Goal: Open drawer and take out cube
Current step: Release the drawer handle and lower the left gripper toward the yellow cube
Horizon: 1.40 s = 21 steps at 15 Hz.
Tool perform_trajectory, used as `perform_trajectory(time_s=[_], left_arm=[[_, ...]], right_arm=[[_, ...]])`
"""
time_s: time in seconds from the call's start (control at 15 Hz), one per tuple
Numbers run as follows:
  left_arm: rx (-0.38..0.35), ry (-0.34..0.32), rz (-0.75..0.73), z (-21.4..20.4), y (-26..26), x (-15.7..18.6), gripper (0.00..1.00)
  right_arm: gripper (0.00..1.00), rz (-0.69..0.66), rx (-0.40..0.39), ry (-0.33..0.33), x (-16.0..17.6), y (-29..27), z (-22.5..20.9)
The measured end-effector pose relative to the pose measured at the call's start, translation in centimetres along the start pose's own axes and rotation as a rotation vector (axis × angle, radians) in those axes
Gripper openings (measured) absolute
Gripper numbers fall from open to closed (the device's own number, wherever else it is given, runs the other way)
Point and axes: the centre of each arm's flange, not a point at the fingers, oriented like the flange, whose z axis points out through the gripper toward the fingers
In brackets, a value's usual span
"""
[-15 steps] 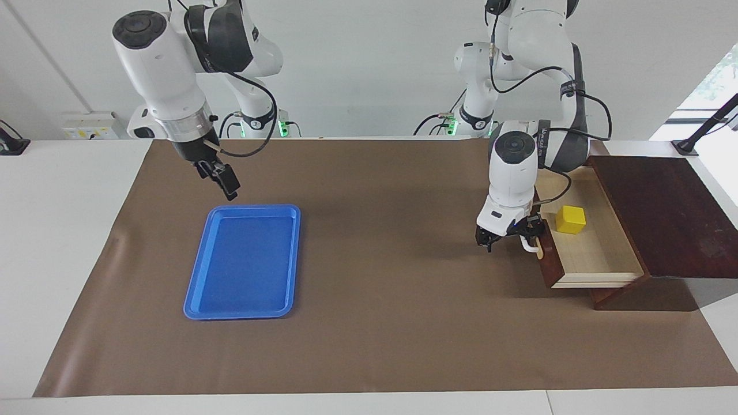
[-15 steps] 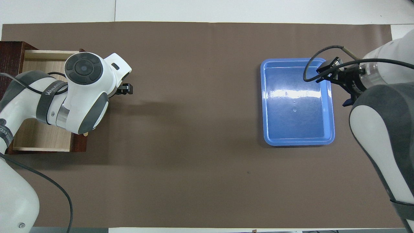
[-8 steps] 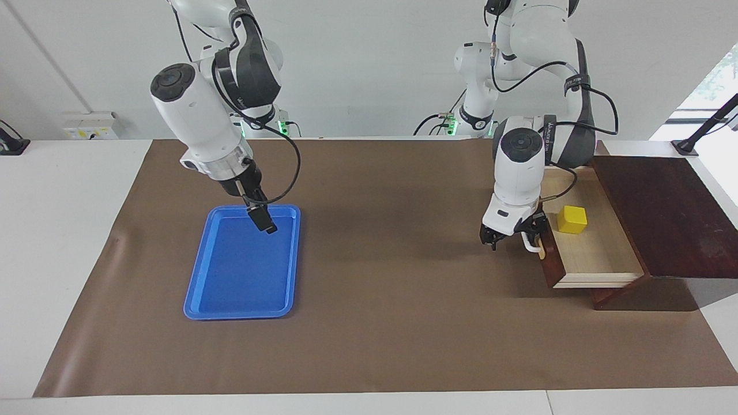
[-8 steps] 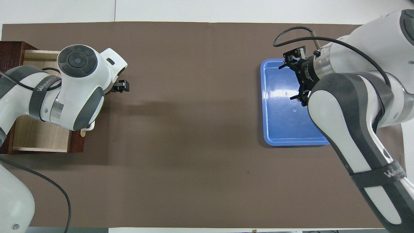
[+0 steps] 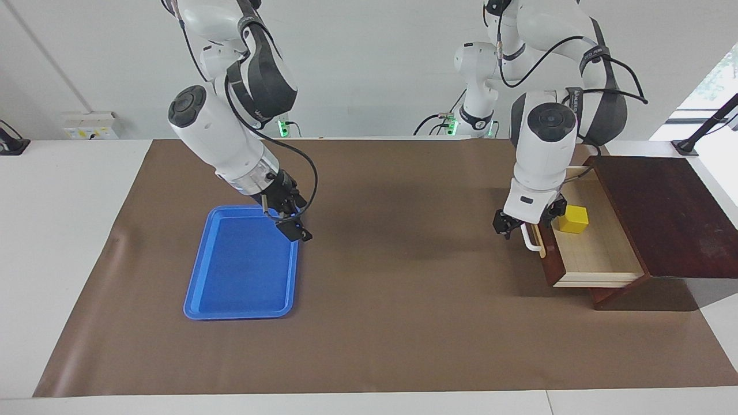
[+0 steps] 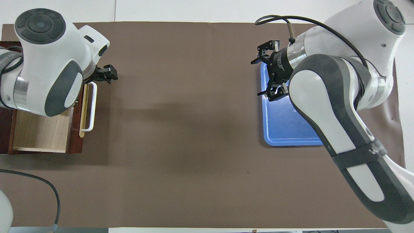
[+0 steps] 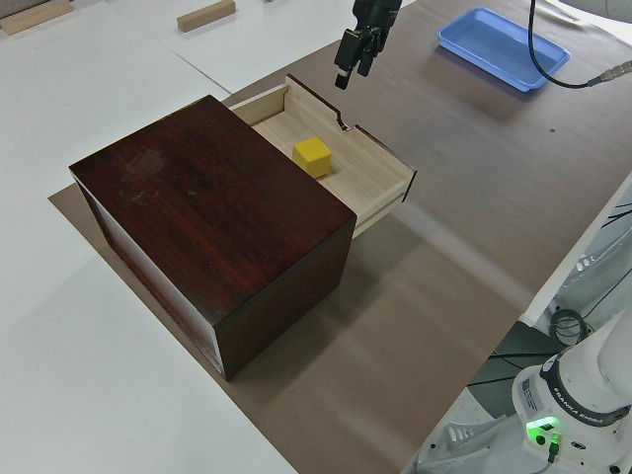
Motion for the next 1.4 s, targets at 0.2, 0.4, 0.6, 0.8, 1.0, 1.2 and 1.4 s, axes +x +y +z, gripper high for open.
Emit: perform_trajectory(time_s=[0.2,0.4,0.6,0.8,1.0,1.2,1.4], left_arm=[[-0.028,-0.018,-0.23,-1.6,-3.0,1.2,1.0],[-0.048,-0.049,-0.543,-0.7,-7.8,2.8,1.0],[-0.063,-0.075,-0.799,0.2,-11.0,3.6,1.0],[-0.075,-0.071,-1.005,1.2,-12.8,4.3,1.0],[-0.068,-0.081,-1.043,3.2,-13.7,4.1,1.0],[-0.092,-0.055,-0.979,4.9,-14.8,3.9,1.0],[-0.099,-0.046,-0.922,6.8,-17.0,3.5,1.0]], right_arm=[[1.0,-0.015,-0.019,-0.024,-2.7,-2.2,1.7],[1.0,0.01,-0.052,-0.089,-4.5,-2.6,4.3],[1.0,0.068,-0.024,-0.185,-3.6,-3.3,4.5],[1.0,0.1,0.001,-0.241,-2.6,-3.5,5.4],[1.0,0.089,-0.008,-0.316,-1.1,-2.9,6.6],[1.0,0.09,-0.013,-0.33,-0.5,-2.4,6.7],[1.0,0.029,-0.011,-0.33,-1.5,-1.7,6.3]])
